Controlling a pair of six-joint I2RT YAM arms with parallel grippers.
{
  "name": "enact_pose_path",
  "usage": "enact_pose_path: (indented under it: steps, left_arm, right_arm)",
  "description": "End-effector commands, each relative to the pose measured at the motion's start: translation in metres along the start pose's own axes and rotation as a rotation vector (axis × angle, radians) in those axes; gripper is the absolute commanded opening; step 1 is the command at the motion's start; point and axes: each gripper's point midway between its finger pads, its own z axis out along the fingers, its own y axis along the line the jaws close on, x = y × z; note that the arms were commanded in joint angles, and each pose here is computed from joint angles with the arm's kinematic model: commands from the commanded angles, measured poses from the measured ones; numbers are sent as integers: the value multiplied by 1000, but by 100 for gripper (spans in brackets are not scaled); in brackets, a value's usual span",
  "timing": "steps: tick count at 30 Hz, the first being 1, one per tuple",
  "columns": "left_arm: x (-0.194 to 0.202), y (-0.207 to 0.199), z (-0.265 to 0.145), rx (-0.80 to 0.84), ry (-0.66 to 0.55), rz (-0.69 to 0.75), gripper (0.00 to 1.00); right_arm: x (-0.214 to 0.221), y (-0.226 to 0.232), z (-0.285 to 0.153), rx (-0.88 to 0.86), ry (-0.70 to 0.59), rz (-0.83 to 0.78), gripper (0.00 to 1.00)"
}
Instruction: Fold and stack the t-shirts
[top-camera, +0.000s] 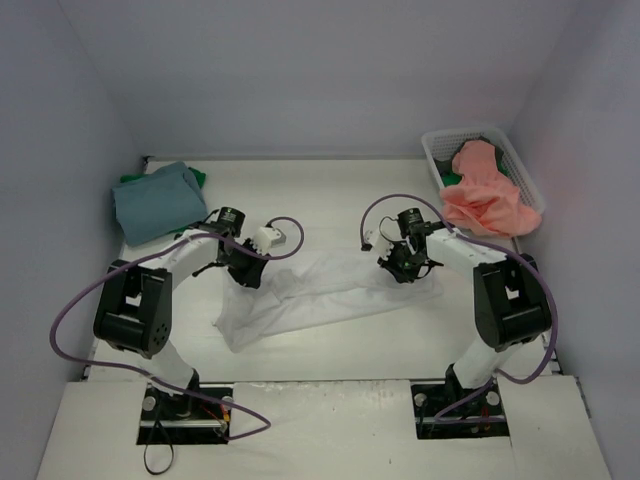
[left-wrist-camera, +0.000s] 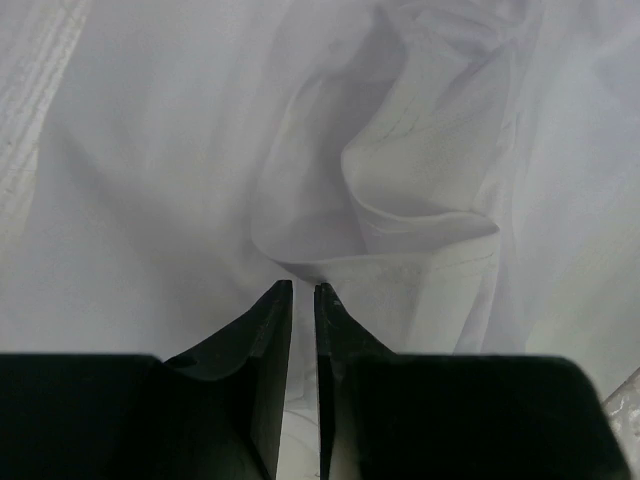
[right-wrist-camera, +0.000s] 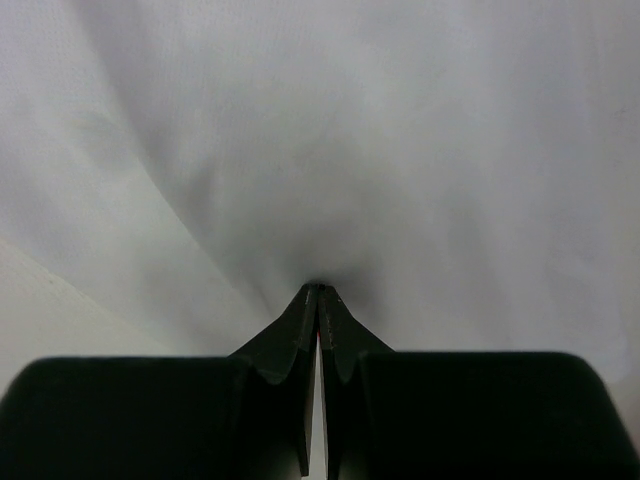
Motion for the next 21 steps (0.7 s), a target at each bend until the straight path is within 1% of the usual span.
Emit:
enact_pose_path:
  steps: [1,4,8,11,15,16,17,20,21]
  left_arm:
    - [-7,-5,1,43,5,24,11]
    - [-5,-2,7,41,26,28,10]
    - [-4,8,17,30,51,18,4]
    - [-9,18,23,14,58,9,2]
    - [-15,28,31,2,70,-6,0]
    - [-14,33,34,-10,82,-9,0]
    - [-23,40,33,-31,74,-2,0]
    - [-30,56,35,-76,94,0,0]
    - [-44,66,31,-103,75,11,0]
  right_arm:
    - [6,9,5,-33,22,-16,0]
    - [6,14,9,-52,25,-18,0]
    - [7,19,14,-74,31,-19,0]
    - [7,27,21,-103,42,-27,0]
    - [11,53,31,-163,74,-65,0]
    - [8,63,33,-175,83,-99,0]
    - [7,69,33,-181,88,-116,0]
    - [4,94,35,-211,103,-165,0]
    - [4,102,35,-219,115,-171,0]
